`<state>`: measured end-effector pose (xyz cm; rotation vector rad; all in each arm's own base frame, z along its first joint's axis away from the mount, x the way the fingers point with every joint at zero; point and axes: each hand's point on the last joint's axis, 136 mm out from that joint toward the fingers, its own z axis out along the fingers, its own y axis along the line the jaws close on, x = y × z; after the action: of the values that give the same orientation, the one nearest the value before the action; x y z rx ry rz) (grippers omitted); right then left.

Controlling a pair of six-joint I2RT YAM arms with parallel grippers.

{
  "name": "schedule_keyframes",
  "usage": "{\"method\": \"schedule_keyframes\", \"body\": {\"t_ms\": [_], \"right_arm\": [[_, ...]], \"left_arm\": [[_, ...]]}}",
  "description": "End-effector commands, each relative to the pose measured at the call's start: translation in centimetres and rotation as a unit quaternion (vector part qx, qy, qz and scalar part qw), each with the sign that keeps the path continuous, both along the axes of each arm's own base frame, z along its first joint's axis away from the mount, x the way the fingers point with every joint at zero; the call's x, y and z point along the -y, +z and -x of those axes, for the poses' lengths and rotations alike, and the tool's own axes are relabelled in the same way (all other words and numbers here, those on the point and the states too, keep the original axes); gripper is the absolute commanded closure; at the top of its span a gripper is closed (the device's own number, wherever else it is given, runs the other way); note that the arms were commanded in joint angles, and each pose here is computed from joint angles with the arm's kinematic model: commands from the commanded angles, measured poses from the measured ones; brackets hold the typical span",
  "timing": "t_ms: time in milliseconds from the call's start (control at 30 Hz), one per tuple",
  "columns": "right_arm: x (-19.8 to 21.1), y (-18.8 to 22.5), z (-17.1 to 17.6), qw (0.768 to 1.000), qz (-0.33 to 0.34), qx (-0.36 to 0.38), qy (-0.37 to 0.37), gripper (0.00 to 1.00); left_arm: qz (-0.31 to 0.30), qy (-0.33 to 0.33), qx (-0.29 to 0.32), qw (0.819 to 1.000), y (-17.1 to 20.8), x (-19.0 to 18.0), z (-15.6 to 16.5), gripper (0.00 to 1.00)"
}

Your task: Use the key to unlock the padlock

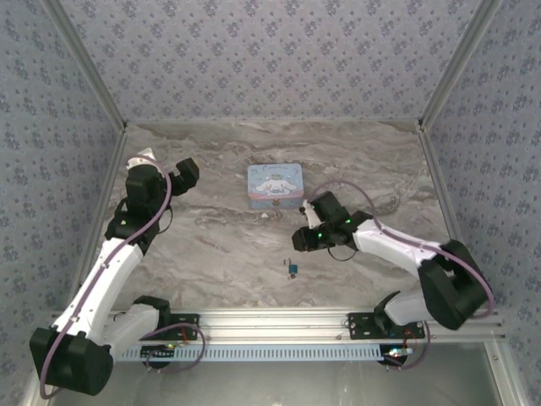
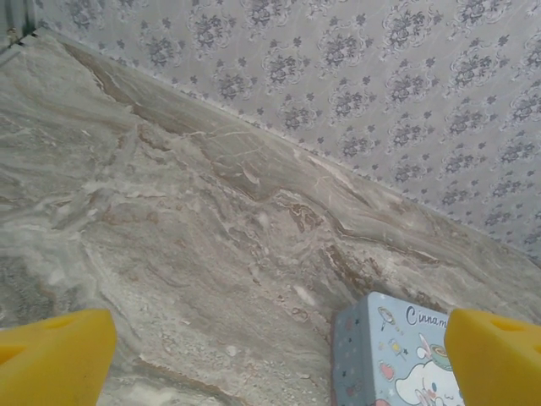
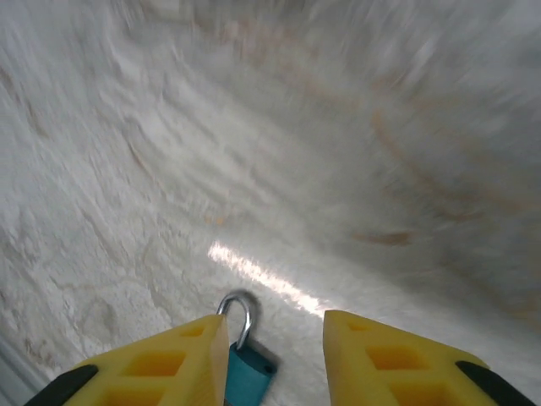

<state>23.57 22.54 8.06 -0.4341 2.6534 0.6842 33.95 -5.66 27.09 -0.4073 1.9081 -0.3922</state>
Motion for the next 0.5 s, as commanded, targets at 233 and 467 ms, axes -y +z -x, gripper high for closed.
{"method": "schedule_keyframes", "body": {"t_ms": [233, 467], "right_arm": [[13.5, 9.0, -5.4, 0.929, 0.124, 0.273, -0.215, 0.26], [21.3, 9.0, -5.4, 0.858, 0.104, 0.366, -0.343, 0.0]], "left_arm": [[-0.107, 0.075, 0.049, 0.99, 0.5, -4.5, 2.3, 0.01], [-0.186, 0.111, 0.064, 0.974, -3.3, -6.6, 3.0, 0.01]]}}
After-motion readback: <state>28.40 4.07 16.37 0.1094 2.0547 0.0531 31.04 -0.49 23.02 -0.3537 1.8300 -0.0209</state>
